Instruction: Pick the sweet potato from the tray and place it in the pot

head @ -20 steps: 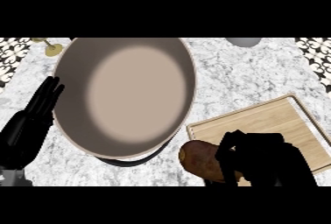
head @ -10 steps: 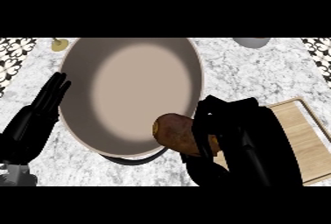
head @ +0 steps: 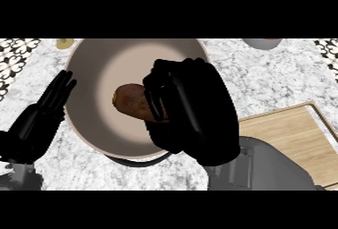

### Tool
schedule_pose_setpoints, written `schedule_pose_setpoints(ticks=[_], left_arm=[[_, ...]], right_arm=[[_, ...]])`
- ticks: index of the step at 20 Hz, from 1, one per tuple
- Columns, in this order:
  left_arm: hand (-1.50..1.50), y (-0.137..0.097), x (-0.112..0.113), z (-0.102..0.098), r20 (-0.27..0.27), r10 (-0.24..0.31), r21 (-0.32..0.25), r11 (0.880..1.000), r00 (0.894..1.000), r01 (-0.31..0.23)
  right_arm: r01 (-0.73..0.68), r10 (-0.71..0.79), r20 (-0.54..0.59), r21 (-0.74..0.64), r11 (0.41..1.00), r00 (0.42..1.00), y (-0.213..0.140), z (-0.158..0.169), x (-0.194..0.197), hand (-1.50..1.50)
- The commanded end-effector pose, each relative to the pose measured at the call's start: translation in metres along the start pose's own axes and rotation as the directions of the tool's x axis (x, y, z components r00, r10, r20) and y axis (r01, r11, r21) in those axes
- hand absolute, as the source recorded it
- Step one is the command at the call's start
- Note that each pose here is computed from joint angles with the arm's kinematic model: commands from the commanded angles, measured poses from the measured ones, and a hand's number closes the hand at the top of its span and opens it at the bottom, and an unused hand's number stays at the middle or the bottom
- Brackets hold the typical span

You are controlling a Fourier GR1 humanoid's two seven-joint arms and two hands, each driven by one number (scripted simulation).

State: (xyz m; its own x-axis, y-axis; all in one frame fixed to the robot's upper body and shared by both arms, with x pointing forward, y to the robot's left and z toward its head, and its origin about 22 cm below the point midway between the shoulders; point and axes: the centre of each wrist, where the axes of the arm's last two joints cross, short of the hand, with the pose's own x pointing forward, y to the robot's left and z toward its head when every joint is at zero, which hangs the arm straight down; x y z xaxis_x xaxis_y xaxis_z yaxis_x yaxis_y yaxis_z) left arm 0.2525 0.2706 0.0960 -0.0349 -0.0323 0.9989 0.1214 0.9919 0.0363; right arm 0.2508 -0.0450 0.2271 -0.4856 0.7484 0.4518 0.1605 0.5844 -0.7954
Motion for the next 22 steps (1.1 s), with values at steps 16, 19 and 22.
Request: schedule_pose_setpoints(ticks=[16,19,22], left_arm=[[0.0,-0.05,-0.044,0.0,-0.19,0.099,-0.215,0.967,0.977,-0.139],[0.0,-0.052,-0.038,-0.003,-0.182,0.082,-0.231,0.965,0.98,-0.124],[0.0,-0.053,-0.036,-0.014,-0.162,0.07,-0.242,0.964,0.984,-0.108]], right_arm=[[0.149,-0.142,-0.134,0.04,0.988,0.981,0.088,-0.07,-0.017,1.5],[0.31,-0.303,-0.166,0.017,0.95,0.938,0.083,-0.075,-0.024,-1.5],[0.4,-0.397,-0.138,-0.007,0.917,0.907,0.084,-0.076,-0.021,-1.5]])
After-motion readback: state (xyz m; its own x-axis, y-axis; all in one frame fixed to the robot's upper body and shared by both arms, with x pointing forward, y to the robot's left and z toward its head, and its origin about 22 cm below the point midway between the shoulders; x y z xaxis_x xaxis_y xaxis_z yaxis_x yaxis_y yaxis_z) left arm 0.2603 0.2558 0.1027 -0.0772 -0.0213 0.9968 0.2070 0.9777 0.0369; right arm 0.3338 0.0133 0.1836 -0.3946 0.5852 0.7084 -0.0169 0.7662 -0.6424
